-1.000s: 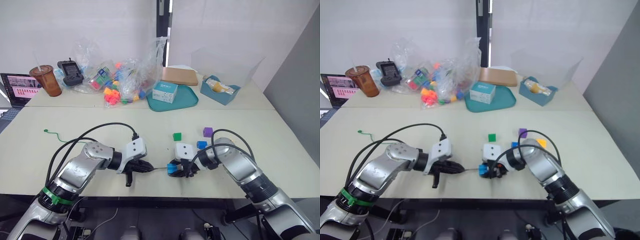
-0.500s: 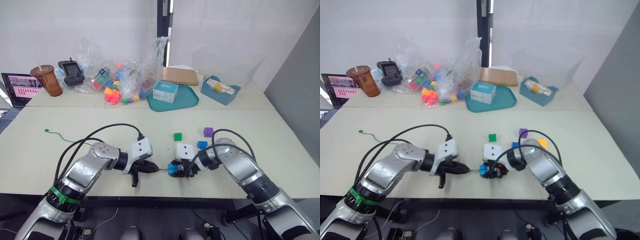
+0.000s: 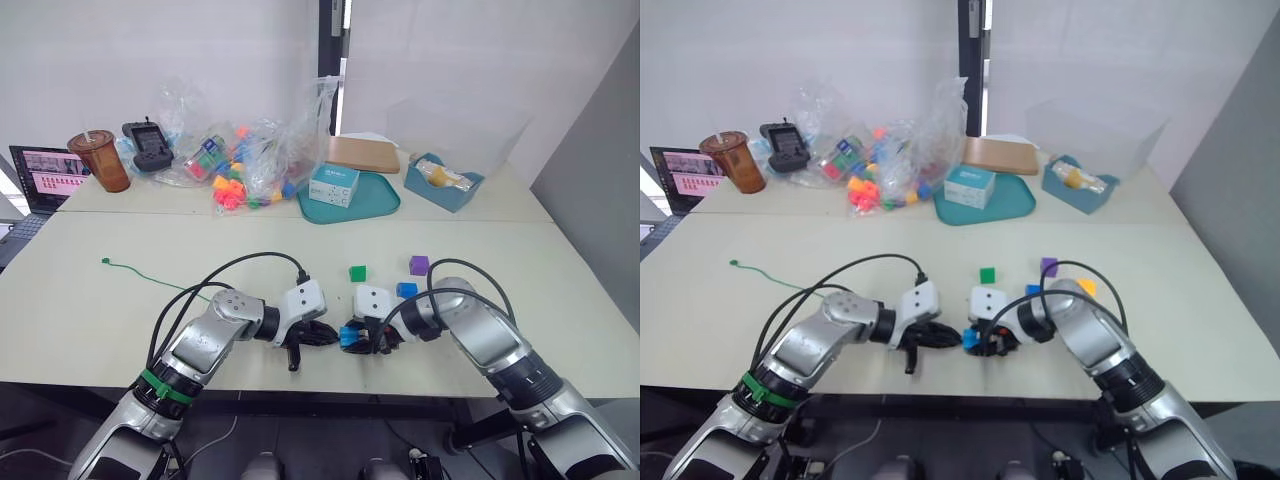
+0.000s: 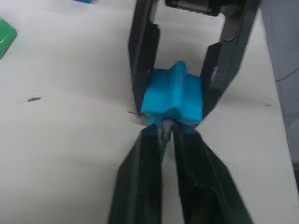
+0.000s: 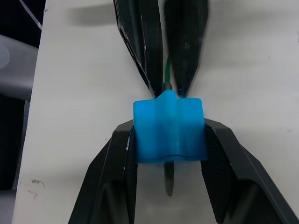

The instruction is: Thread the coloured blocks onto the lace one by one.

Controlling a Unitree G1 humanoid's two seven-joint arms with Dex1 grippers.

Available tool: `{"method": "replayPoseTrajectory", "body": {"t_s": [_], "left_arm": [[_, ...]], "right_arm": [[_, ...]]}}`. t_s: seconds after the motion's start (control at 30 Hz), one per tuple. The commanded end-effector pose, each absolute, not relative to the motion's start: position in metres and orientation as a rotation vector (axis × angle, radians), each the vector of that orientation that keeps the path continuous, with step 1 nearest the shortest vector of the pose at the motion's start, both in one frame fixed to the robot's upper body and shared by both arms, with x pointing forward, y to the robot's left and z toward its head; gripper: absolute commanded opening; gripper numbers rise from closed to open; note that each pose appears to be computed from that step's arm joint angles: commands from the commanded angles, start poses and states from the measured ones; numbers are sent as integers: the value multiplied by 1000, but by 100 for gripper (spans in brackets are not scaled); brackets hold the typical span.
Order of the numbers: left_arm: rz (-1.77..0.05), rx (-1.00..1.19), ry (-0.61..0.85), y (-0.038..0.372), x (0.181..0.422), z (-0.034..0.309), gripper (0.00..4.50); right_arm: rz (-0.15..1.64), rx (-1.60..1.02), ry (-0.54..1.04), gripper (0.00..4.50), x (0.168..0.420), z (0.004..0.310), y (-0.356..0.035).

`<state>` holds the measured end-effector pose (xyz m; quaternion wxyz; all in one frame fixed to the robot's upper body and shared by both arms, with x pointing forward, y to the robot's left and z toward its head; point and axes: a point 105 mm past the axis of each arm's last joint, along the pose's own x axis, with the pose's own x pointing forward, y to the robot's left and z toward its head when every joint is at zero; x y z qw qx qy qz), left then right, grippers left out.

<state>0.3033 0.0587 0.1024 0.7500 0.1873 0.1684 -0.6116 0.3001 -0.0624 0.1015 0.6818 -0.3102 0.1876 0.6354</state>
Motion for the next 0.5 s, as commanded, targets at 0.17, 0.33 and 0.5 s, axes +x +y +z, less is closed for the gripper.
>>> {"method": "replayPoseTrajectory", "body": {"t_s": [0.17,0.33,0.5], "left_arm": [[-1391,479,274,79,296,130,325],[-1375,498,336,104,289,118,325],[-1323,534,363,116,296,102,325]], "right_arm": [[1461,-703,433,137,292,93,-56],[1454,-705,431,137,295,93,-55],[1454,-705,427,137,295,95,-55]]}}
